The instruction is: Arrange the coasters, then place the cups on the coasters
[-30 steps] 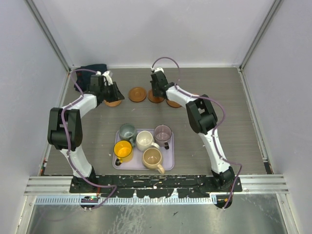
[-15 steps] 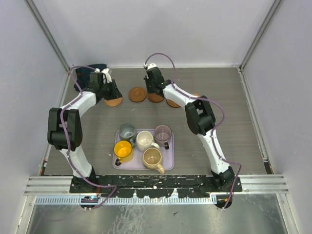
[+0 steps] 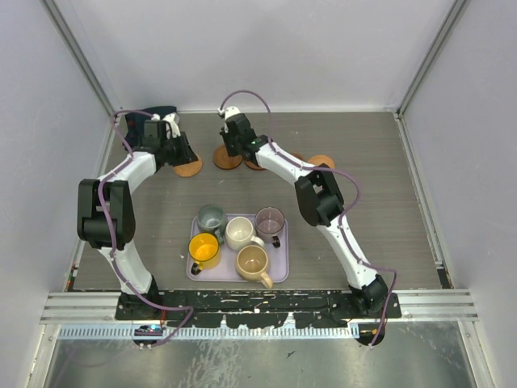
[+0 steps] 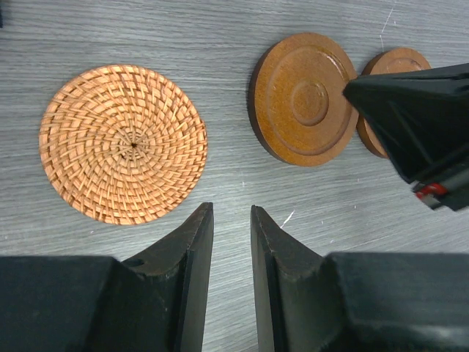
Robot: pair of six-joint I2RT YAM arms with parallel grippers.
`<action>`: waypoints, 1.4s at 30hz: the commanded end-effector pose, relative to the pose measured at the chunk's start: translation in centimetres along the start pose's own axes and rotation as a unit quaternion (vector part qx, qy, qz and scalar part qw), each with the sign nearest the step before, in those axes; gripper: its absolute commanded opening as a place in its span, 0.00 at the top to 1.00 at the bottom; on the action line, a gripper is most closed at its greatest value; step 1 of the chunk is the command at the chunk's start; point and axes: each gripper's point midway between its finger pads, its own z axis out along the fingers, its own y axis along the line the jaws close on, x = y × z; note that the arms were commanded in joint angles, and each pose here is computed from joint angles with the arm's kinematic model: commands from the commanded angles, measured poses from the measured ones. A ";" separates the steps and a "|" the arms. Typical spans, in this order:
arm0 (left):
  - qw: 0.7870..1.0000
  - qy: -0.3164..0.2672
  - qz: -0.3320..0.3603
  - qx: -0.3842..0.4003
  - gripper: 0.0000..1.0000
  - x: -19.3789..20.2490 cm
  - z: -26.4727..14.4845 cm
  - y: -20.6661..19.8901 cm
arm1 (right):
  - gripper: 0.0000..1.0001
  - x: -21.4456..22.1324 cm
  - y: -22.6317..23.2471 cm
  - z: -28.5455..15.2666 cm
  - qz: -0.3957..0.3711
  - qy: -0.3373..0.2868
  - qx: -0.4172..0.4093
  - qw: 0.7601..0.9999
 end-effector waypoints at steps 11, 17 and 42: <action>1.000 -0.018 -0.005 -0.002 0.71 -0.9 -0.4 0.6 | 0.87 2.2 1.1 1.3 0.004 0.019 -0.020 1.000; 1.000 -0.016 -0.007 -0.002 0.71 -0.8 -0.3 0.6 | 0.89 4.5 2.2 0.4 -0.003 0.044 -0.022 0.999; 1.000 -0.005 -0.010 -0.013 0.70 -0.3 0.4 1.6 | 0.90 2.2 2.8 -0.8 -0.017 0.013 0.019 1.000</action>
